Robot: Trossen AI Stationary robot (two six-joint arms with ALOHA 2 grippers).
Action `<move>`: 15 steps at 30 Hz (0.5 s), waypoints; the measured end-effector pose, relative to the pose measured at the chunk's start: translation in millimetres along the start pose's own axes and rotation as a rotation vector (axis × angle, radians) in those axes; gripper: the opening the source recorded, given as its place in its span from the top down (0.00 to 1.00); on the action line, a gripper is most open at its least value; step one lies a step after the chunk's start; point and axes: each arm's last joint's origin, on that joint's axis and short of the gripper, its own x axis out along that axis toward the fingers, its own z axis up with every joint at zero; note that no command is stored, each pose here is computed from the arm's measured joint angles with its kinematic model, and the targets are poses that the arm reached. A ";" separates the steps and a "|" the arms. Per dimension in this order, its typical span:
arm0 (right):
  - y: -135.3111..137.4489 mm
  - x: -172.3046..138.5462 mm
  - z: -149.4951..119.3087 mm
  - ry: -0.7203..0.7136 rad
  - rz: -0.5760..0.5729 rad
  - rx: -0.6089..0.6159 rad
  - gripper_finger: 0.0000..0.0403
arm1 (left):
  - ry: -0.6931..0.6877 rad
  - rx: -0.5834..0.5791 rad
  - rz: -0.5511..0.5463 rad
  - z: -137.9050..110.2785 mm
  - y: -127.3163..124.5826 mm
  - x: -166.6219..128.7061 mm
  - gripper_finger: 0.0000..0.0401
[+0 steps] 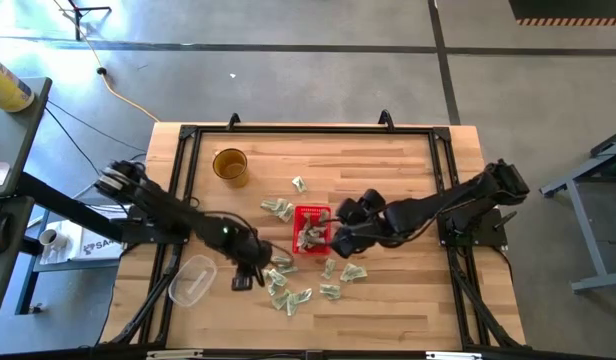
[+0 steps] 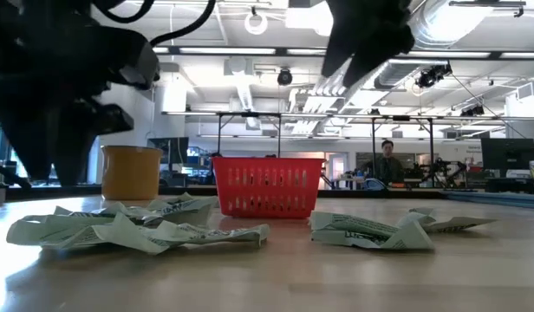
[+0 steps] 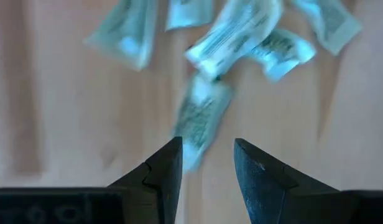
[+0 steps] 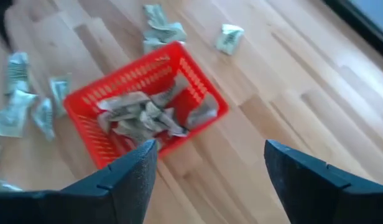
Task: Pick and place Stevia / Truvia into bins
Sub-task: Put the white stevia packet into the red basket
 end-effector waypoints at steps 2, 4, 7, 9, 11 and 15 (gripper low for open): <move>0.3 -0.8 -3.6 0.013 -0.015 -0.003 0.30 | -0.007 0.028 0.021 0.3 -5.3 10.0 0.55; 0.8 -1.0 -6.0 0.023 -0.021 -0.014 0.31 | -0.019 0.027 0.073 0.4 -5.6 14.9 0.55; 0.5 -1.2 -6.7 0.026 -0.028 -0.023 0.33 | -0.040 -0.001 0.128 1.0 -3.1 15.1 0.55; -0.2 -0.8 -6.5 0.028 -0.032 -0.043 0.33 | -0.051 -0.001 0.144 1.5 -2.8 15.0 0.55; -0.7 -0.7 -6.5 0.031 -0.035 -0.054 0.34 | -0.052 0.003 0.137 1.6 -3.5 15.1 0.55; -3.1 0.8 -5.2 0.030 -0.051 -0.069 0.35 | -0.036 0.002 0.119 1.1 -4.3 17.1 0.55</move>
